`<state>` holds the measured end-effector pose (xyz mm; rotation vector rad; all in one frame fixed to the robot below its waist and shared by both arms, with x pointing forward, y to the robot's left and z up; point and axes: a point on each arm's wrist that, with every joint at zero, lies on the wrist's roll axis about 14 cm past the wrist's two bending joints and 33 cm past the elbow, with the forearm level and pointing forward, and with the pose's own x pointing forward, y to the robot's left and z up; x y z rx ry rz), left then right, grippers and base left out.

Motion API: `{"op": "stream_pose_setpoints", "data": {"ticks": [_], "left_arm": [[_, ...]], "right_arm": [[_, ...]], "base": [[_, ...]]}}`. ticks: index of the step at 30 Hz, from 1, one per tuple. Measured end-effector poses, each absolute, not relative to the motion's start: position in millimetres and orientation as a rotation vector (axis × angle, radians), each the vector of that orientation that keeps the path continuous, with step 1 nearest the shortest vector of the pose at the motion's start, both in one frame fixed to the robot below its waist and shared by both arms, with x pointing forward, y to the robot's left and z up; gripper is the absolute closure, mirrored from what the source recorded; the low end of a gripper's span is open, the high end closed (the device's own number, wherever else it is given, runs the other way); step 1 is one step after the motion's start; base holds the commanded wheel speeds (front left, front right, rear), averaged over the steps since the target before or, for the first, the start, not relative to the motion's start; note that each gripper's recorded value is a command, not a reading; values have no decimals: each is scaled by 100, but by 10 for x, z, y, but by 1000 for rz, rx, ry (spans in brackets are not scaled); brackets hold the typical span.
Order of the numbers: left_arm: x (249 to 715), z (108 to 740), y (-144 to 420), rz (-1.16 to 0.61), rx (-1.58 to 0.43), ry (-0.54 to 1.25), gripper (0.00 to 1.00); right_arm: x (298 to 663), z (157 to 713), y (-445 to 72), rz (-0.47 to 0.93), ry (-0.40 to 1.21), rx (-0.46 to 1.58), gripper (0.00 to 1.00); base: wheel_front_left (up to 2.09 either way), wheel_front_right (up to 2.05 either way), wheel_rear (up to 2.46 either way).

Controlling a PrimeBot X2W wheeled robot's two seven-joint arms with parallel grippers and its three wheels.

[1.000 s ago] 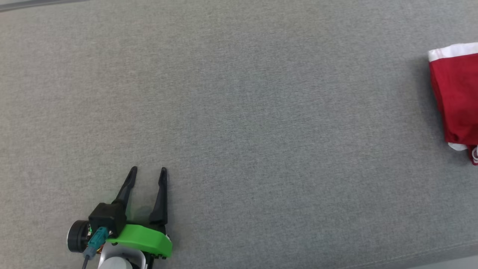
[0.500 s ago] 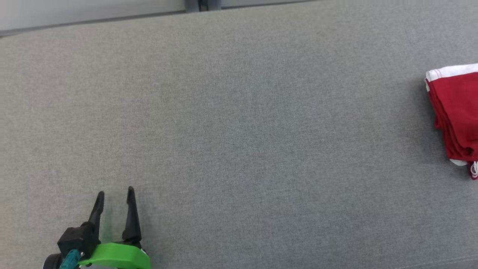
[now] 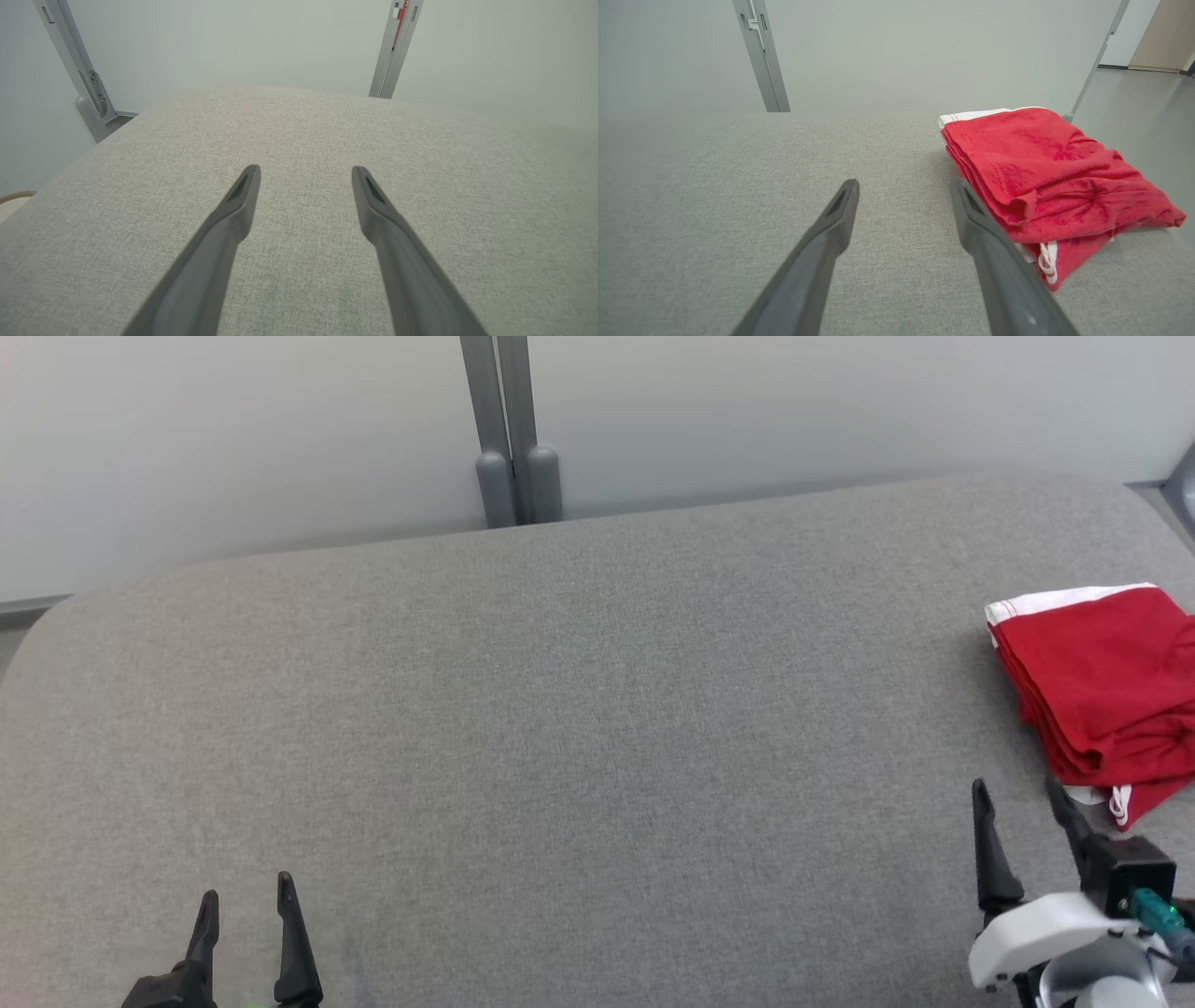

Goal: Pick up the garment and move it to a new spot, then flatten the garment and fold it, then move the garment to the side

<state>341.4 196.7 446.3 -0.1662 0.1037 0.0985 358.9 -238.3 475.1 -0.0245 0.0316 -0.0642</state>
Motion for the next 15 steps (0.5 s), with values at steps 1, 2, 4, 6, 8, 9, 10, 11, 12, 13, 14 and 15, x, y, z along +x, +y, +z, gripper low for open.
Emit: {"op": "stream_pose_setpoints", "data": {"ticks": [1,2,4,6,8,9,10,11,12,13,14,15], "left_arm": [[3407,4511,1966,95,-169,88,0],[3400,4543,1970,95,-169,77,0],[3385,4612,1982,97,-175,54,0],[3373,4653,1968,90,-180,41,0],[3359,4675,1946,81,-182,33,0],[3354,4685,1943,80,-182,30,0],[3351,4695,1940,78,-183,27,0],[3348,4702,1933,73,-185,24,0],[3346,4706,1927,70,-186,23,0],[3344,4708,1921,67,-187,22,0],[3342,4711,1917,64,-188,21,0],[3341,4713,1909,61,-189,20,0]], "right_arm": [[3530,4737,-2326,-60,32,-14,0],[3487,4720,-2291,-56,36,-13,0],[3414,4722,-2184,-34,31,-11,0],[3383,4760,-2127,-25,16,-3,0],[3345,4769,-2109,-22,11,-1,0],[3324,4768,-2103,-21,11,-1,0],[3308,4768,-2097,-19,11,-4,0],[3309,4785,-2098,-19,6,-9,0],[3312,4802,-2103,-20,0,-11,0],[3316,4819,-2105,-20,-5,-13,0],[3319,4829,-2105,-20,-8,-15,0],[3322,4837,-2100,-18,-11,-16,0]], "base": [[0,0,0],[0,0,0],[0,0,0],[0,0,0],[0,0,0],[0,0,0],[0,0,0],[0,0,0],[0,0,0],[0,0,0],[0,0,0],[0,0,0]]}}
